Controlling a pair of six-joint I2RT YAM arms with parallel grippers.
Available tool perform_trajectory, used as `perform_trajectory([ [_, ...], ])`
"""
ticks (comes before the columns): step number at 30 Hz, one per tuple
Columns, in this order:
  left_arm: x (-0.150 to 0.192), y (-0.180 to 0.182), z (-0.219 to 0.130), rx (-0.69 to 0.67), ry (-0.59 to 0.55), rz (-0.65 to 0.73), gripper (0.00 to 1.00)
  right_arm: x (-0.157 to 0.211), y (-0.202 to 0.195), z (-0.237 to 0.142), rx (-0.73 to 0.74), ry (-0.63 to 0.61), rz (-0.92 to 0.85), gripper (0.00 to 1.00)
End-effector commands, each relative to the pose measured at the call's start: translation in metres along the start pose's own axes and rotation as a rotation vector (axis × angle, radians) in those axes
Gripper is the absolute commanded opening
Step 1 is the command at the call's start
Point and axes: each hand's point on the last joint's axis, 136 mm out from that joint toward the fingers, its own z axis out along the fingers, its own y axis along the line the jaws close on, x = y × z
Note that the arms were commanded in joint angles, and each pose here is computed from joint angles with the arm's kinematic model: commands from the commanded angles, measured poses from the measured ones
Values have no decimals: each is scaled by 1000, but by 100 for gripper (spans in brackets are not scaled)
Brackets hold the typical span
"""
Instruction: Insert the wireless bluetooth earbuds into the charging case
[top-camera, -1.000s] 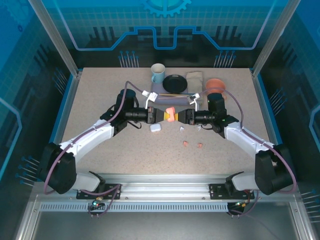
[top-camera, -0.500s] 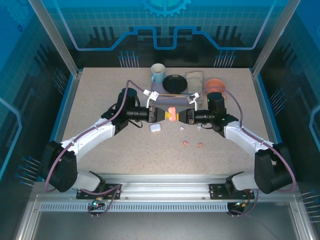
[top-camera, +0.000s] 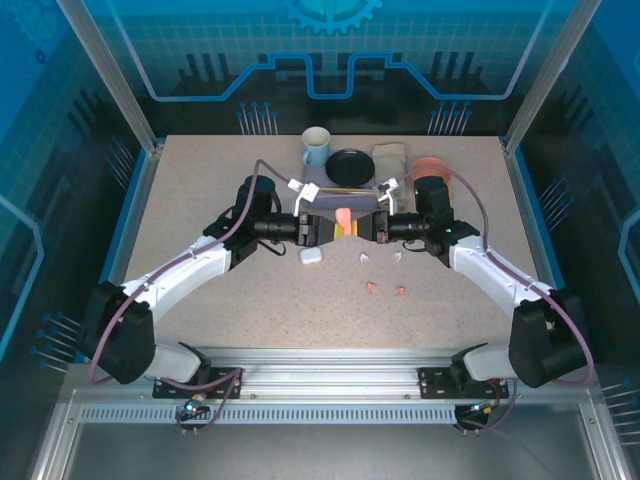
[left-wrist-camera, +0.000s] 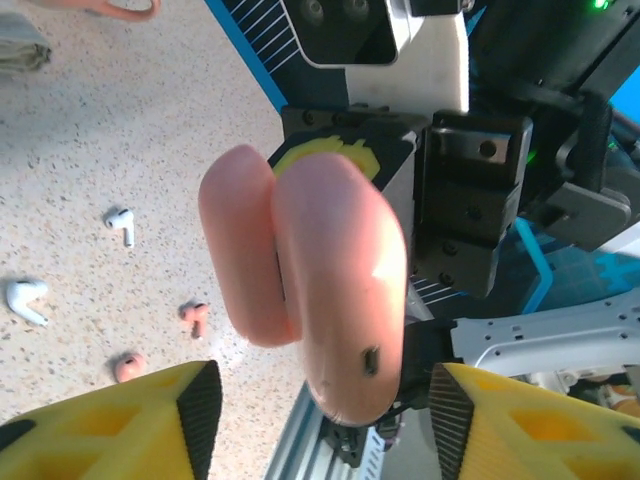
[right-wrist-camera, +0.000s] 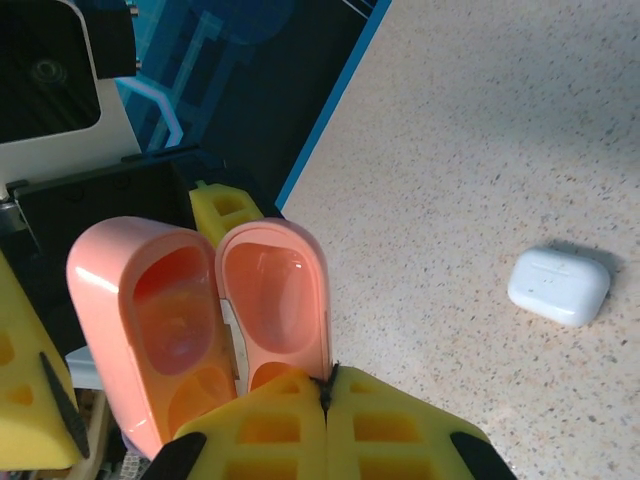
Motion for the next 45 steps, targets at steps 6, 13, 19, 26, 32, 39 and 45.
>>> perform_trajectory([
  [6, -18, -14, -35, -61, -3, 67, 82, 12, -7, -3, 161, 111, -113, 0],
  [13, -6, -8, -45, -111, 213, 85, 90, 22, -7, 9, 263, 263, -274, 0],
  [19, 3, -5, -43, -68, 271, 57, 88, 19, -6, 15, 278, 308, -317, 0],
  [26, 1, 8, -40, -79, 138, 62, 88, 15, -2, 20, 247, 279, -299, 0],
  [32, 11, 11, -37, -67, 258, 16, 86, 23, 0, 21, 238, 338, -336, 0],
  [39, 16, 14, -34, -21, 419, -81, 87, 40, -6, 23, 326, 449, -454, 0],
  [45, 24, 23, -31, -10, 476, -122, 85, 47, -12, 29, 395, 517, -530, 0],
])
